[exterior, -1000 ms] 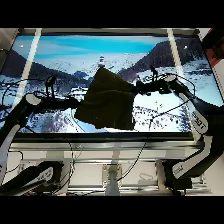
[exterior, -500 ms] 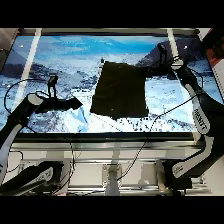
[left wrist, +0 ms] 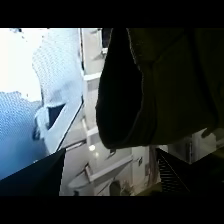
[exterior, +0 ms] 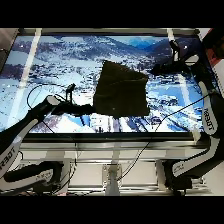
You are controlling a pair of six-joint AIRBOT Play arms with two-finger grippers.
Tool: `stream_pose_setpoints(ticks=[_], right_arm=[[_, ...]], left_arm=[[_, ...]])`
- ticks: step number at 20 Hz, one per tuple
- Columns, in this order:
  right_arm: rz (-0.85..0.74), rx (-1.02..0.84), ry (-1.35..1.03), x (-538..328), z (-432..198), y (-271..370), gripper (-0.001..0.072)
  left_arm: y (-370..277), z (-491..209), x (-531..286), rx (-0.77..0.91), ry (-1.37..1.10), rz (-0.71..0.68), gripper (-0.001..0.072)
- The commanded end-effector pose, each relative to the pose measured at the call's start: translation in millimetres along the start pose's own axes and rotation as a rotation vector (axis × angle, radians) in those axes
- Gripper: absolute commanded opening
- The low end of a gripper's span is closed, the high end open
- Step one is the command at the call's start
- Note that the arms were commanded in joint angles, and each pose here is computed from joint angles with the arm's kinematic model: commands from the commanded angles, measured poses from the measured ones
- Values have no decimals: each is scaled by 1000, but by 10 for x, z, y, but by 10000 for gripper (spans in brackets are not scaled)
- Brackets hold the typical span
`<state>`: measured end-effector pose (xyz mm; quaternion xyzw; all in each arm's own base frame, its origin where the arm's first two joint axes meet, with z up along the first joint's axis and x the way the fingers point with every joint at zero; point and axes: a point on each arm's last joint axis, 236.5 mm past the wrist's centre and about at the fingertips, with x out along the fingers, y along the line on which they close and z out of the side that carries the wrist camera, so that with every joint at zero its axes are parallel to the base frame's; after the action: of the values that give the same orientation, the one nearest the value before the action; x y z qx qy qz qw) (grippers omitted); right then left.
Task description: Fold the clothes and pants, and hang the long-sleeved shirts on hangers.
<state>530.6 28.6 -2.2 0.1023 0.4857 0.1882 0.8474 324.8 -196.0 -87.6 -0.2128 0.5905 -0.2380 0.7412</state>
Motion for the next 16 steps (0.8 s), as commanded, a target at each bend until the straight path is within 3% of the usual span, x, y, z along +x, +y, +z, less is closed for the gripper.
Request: stream_pose_setpoints(ticks=[1, 3, 4, 7, 9, 10, 11, 16], right_arm=[[18, 63, 165, -313, -458, -284, 437], [46, 86, 236, -446, -666, -354, 419], [73, 88, 279, -513, -781, -343, 381], [165, 138, 407, -588, -1186, -235, 384], [227, 196, 507, -495, -1572, -105, 397], [274, 239, 559, -419, -1804, 16, 497], [312, 273, 597, -359, -1986, 123, 519], [358, 277, 660, -38, -2487, 434, 578]], left_arm=[[-110, 42, 213, -45, -12, -93, 659], [-46, 121, 285, -53, -45, -88, 649], [9, 158, 306, -61, -61, -71, 603], [65, 232, 314, -42, -91, -49, 464], [46, 273, 301, -10, -99, -50, 265], [30, 303, 292, 9, -105, -52, 185], [17, 332, 283, 22, -111, -52, 138], [-26, 414, 255, 32, -127, -57, 124]])
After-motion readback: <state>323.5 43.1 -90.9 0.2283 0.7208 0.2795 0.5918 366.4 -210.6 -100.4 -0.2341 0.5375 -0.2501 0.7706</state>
